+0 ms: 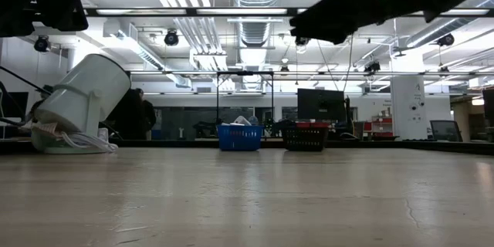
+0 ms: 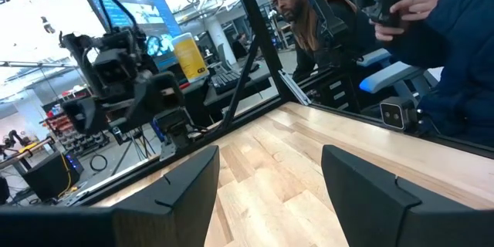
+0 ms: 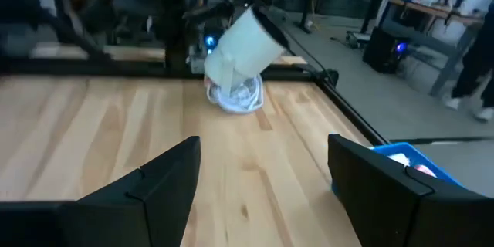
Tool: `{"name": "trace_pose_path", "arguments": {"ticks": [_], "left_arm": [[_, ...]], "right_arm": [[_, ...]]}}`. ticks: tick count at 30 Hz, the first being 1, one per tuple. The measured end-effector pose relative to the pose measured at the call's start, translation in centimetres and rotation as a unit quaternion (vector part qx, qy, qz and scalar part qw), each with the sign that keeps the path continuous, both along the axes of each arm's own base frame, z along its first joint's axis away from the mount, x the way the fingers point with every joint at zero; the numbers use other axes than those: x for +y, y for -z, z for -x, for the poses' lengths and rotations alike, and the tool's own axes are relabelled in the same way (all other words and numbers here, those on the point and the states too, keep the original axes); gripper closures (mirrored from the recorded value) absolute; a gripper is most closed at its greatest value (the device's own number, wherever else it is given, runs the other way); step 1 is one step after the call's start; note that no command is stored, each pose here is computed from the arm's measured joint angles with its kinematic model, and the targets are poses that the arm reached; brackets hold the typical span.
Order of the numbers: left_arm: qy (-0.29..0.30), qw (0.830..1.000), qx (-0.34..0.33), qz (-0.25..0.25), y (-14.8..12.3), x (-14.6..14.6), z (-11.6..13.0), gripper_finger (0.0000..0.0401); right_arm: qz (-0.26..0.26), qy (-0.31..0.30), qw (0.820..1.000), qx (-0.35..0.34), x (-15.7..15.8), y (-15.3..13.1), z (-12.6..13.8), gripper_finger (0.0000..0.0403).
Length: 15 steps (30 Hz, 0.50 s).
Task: Pick & Place Office items
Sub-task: Return to Home Position
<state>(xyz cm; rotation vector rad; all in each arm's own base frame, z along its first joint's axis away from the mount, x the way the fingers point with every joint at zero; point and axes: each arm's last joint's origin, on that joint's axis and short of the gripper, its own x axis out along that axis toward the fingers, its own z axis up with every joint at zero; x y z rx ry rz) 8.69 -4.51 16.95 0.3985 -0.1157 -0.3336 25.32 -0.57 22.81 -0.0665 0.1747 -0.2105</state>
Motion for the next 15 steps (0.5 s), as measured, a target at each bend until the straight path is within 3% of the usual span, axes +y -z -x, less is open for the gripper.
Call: {"name": "trace_pose_path", "arguments": {"ticks": [9,15], "left_arm": [[0.0,1.0,0.0,0.0,0.0,0.0,0.0,0.0167],[0.0,1.0,0.0,0.0,0.0,0.0,0.0,0.0167]], "right_arm": [[0.016,-0.019,1.0,-0.008,1.0,0.6,2.7,0.0126],[0.036,-0.023,0.999,-0.026,0.9,1.3,6.0,0.0126]]}}
